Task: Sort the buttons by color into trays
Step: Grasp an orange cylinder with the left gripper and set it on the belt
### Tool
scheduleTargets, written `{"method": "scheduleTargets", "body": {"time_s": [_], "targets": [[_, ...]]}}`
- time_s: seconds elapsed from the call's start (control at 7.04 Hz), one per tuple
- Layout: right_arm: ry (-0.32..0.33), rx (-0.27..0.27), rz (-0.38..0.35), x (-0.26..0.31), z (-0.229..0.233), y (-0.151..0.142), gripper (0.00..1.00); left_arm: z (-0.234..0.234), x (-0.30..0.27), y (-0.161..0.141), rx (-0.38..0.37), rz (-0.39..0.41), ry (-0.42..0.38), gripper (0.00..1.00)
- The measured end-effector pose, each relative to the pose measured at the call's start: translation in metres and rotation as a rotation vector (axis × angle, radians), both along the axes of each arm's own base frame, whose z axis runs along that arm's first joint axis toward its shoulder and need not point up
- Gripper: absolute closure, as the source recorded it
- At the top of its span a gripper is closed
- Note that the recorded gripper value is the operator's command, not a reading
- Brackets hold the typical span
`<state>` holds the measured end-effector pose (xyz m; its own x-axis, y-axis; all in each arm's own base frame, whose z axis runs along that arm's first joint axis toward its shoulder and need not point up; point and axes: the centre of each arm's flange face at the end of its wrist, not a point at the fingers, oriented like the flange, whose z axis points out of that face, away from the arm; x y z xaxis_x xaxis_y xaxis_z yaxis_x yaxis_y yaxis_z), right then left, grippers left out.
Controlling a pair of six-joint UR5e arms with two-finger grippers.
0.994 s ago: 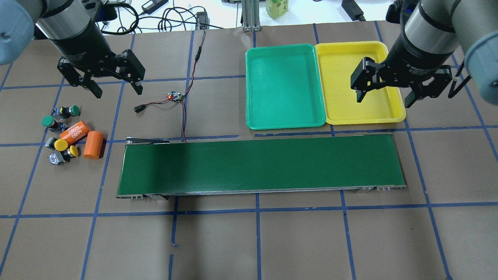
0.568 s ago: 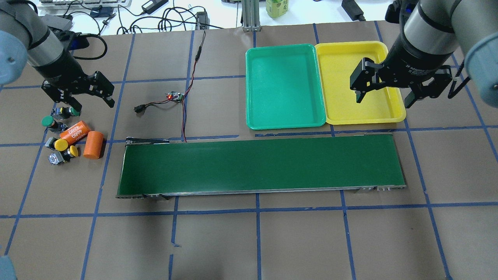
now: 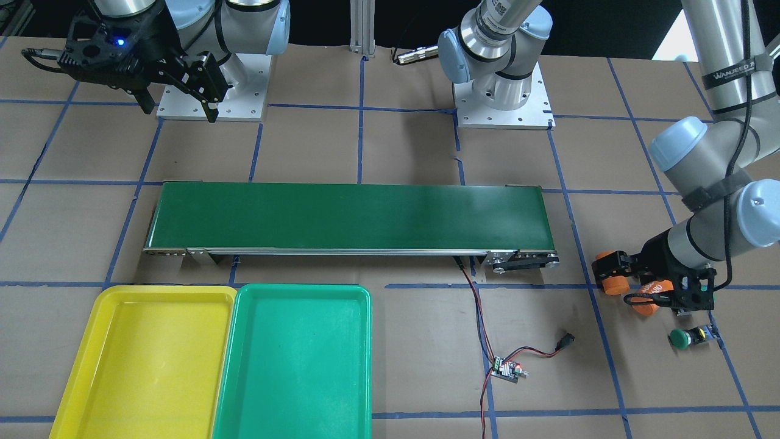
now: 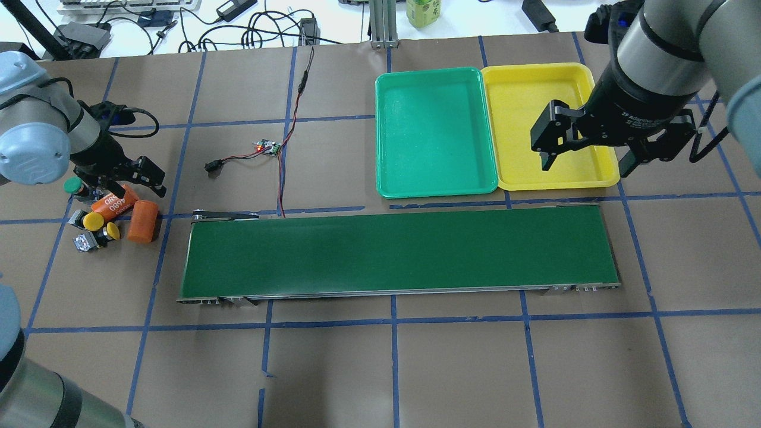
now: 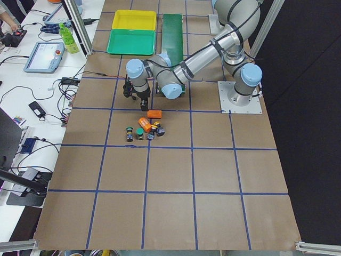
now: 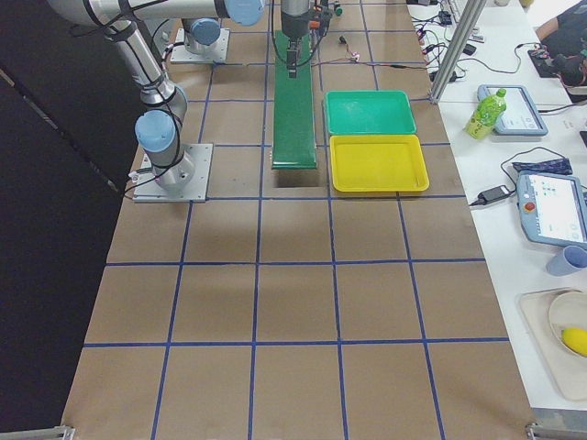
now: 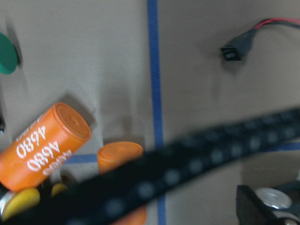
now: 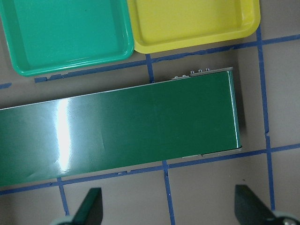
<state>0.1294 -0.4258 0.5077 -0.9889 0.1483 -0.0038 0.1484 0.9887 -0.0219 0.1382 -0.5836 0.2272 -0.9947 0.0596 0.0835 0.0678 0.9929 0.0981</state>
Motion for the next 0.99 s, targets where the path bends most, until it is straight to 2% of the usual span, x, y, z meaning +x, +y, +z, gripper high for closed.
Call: {"method": "scheduleTargets", "body": {"time_s": [0.28,0.43,0.57,0.99], "targets": [[-0.012,-0.009,0.008,0.006,0.007,0.009,0.0,-0.026,0.013,0.01,0.039,-0.006,0.0,0.03],[-0.014,-0.01,0.011,0.008,0.008,0.012,0.0,-0.038,0.02,0.015,0.055,-0.002,-0.002,0.69],[-0.014,-0.011,0.012,0.008,0.009,0.013,0.0,-0.048,0.022,0.02,0.068,-0.001,0.001,1.0],[-0.013,-0.011,0.013,0.008,0.009,0.014,0.0,-0.043,0.004,0.022,0.06,-0.037,-0.005,1.0]]}}
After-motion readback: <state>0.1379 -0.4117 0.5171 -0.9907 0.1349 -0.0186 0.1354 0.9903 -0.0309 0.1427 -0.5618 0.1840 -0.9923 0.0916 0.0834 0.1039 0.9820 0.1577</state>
